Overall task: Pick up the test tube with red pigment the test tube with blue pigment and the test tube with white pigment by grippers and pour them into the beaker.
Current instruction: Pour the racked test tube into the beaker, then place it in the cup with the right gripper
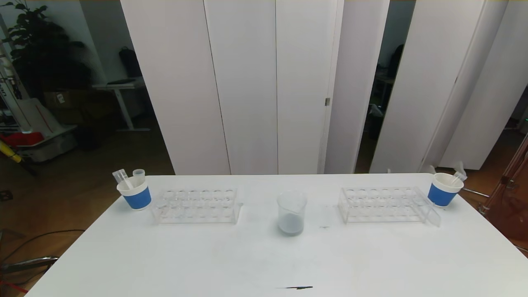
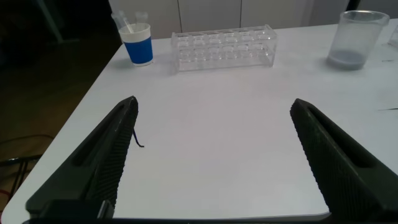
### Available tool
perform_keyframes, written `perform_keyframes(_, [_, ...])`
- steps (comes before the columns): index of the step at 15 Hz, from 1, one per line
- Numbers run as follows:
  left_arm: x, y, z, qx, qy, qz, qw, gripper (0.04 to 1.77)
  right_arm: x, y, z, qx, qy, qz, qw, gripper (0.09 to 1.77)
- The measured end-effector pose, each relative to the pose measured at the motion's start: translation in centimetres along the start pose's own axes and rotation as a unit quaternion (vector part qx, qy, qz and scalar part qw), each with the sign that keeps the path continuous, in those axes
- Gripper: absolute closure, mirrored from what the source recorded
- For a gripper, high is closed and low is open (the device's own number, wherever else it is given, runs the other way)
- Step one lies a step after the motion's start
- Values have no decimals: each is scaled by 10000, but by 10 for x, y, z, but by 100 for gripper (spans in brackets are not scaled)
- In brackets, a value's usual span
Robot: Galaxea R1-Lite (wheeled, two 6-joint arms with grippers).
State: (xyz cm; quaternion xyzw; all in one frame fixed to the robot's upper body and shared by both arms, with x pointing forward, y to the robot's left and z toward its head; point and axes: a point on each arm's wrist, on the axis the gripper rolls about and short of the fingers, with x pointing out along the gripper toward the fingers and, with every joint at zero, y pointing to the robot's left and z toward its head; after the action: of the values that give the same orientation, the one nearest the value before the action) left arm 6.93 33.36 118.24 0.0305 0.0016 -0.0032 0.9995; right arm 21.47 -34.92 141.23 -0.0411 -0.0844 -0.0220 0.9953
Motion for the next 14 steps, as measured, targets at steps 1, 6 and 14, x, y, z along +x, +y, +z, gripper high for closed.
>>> perform_keyframes(1, [0, 0, 0, 0, -2, 0, 10000, 6, -34, 4, 1, 6, -2, 62, 10000, 15])
perform_keyframes(6, [0, 0, 0, 2, 1, 0, 10000, 6, -167, 15, -68, 119, 469, 361, 9982, 15])
perform_keyframes(14, [0, 0, 0, 0, 0, 2, 10000, 6, -189, 22, -192, 477, 1329, 236, 9897, 15])
